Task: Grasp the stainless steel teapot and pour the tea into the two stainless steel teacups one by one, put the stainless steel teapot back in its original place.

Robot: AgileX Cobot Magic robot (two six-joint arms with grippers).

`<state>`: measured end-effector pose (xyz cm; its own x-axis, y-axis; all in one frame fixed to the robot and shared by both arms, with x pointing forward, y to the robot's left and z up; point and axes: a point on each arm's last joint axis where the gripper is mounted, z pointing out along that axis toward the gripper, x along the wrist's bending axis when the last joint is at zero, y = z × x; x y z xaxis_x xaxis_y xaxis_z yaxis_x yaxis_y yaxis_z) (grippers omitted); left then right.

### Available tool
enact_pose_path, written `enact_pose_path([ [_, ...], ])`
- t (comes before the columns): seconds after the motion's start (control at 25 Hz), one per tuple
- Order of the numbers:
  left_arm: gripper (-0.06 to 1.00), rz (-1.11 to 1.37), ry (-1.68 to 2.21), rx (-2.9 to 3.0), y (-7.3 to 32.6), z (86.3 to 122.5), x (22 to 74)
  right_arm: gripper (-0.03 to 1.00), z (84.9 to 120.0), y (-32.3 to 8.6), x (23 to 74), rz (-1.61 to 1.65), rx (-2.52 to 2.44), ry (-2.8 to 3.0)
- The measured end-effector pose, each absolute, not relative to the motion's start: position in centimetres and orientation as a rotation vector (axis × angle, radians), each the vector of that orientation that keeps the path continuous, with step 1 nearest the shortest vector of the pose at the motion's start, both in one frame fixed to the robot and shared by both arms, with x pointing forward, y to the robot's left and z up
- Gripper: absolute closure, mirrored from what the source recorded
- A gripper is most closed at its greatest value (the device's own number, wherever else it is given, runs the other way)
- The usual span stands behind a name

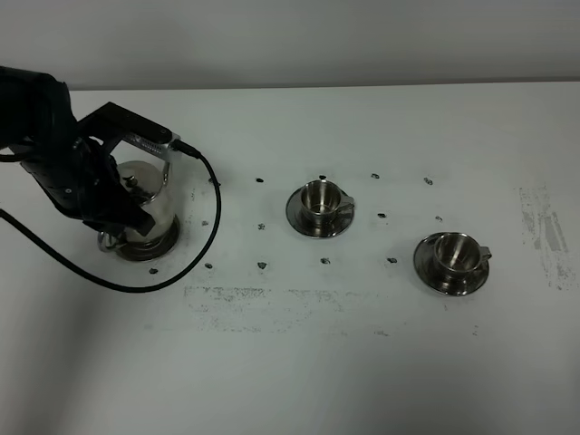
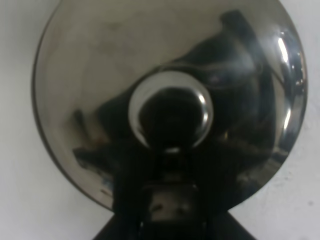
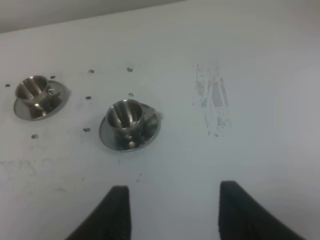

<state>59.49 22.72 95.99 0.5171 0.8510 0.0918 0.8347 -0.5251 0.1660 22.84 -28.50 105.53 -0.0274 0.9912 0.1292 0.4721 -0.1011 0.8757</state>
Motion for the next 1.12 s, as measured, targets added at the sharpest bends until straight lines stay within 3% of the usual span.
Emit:
enact_pose_path([
  [0.48,0.75,0.31,1.292,2.7,21.2,98.7,59.1,0.57,105.5,-28.5,22.8,1.071,1.631,1.551],
  [1.12,0.75,0.403,0.646,2.803,6.3,104.1,62.6,0.57,105.5,-28.5,22.8,1.071,1.631,1.551],
])
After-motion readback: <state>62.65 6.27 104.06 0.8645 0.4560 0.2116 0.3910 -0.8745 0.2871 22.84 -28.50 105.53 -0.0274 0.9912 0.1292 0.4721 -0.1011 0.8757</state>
